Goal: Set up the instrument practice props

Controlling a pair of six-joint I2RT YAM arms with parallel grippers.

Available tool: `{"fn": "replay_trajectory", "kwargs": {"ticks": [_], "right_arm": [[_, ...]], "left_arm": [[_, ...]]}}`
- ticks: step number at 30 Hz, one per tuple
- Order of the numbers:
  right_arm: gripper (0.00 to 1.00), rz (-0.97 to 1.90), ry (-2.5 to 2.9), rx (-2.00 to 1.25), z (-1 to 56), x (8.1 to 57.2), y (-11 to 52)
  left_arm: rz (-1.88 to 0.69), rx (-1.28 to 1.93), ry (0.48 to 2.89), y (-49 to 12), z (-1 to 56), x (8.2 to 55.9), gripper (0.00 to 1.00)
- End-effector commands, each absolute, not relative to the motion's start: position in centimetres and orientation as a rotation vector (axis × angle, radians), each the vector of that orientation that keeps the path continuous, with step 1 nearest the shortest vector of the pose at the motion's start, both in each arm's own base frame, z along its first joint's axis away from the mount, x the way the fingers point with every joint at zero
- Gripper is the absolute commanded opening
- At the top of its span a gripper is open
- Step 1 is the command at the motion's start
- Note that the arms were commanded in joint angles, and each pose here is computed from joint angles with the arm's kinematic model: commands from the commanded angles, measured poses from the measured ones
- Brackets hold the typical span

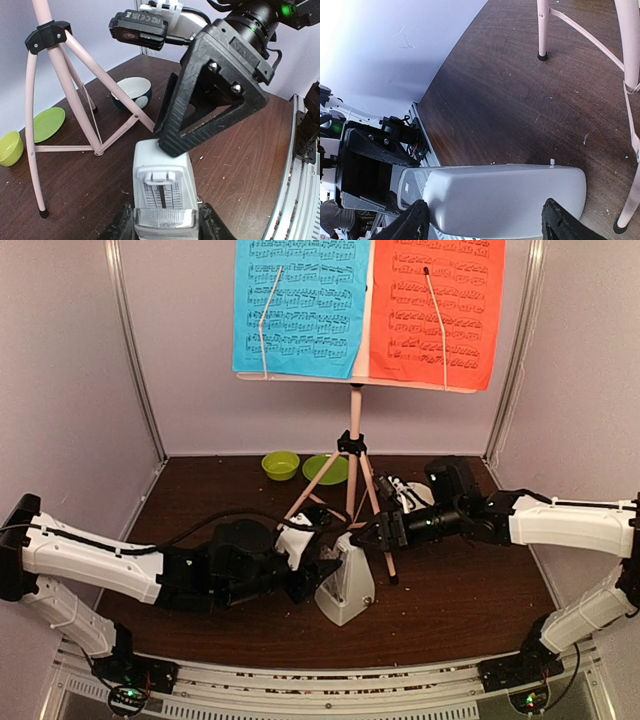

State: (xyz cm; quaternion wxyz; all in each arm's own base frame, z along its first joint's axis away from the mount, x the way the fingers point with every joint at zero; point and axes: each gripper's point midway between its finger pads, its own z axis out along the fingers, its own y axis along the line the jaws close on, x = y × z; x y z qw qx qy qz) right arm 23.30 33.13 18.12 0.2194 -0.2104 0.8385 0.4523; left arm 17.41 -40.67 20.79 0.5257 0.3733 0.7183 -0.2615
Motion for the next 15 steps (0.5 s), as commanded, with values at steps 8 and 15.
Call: {"fn": "replay_trajectory", "kwargs": {"ticks": [8,15], "right_arm": [[0.8,0.947,2.57,-0.569,12.0,23.0,29.4],[0.83,1.057,2.451,-0.592,16.8,23.8,31.3]], "left_arm": [[-0.556,0.639,1.904,-34.2,22.4,20.4,0.22],[-0.406,0.508,2.219,-28.0,18.5,23.3,0.23]]}}
